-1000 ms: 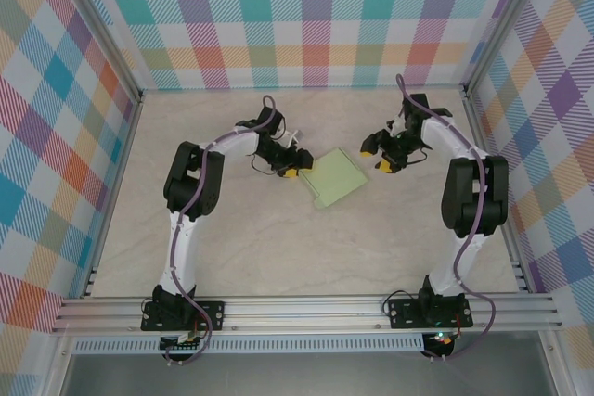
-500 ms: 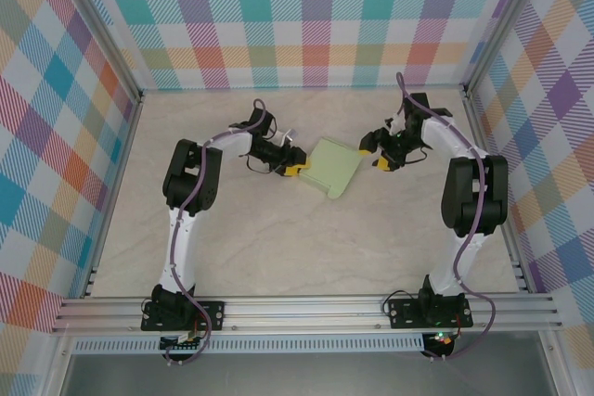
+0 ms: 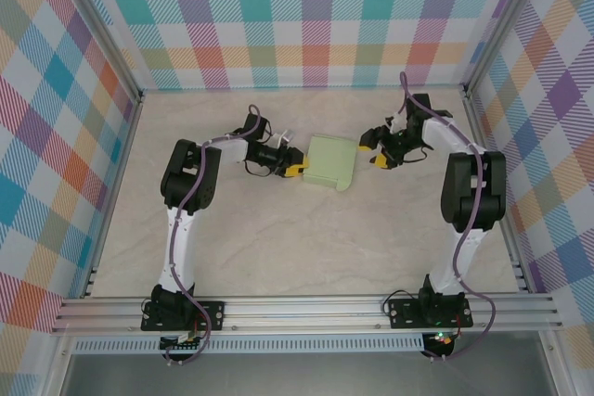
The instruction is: Fold the paper box
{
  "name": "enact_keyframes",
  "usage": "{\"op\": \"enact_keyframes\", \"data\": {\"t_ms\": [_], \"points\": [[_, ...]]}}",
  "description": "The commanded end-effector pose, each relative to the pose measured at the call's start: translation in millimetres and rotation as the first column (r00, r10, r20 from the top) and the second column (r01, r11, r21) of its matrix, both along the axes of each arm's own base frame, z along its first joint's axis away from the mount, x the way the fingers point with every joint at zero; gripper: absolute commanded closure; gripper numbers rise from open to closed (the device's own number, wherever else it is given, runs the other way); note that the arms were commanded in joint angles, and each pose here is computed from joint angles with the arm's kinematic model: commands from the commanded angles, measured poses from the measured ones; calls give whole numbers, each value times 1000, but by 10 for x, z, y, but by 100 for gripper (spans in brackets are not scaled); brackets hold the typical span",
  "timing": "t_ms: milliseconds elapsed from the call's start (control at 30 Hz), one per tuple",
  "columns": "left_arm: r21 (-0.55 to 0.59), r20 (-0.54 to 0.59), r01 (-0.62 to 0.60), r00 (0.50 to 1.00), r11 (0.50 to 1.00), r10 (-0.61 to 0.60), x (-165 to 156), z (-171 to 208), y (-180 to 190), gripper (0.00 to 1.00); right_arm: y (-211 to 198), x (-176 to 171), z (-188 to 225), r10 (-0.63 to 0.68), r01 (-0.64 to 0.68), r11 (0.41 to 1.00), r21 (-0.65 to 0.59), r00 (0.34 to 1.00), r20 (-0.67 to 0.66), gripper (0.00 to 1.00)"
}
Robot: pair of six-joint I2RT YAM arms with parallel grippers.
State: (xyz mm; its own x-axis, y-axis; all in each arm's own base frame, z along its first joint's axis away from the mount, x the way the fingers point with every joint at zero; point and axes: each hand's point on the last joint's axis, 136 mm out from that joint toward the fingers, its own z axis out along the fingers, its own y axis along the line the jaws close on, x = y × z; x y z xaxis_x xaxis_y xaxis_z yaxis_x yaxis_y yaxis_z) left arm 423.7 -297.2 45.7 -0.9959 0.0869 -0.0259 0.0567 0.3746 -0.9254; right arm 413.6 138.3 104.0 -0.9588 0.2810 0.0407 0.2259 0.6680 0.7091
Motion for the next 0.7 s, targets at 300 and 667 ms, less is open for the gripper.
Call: {"op": "enact_keyframes", "data": {"t_ms": [300, 667], "points": [[45, -98, -87, 991, 995, 91, 34, -485, 272, 70, 202, 164, -349, -19, 38, 979, 198, 995, -98, 35], [79, -125, -102, 986, 992, 111, 20, -647, 378, 72, 390, 199, -166, 53, -57, 942, 331, 998, 20, 20]]}}
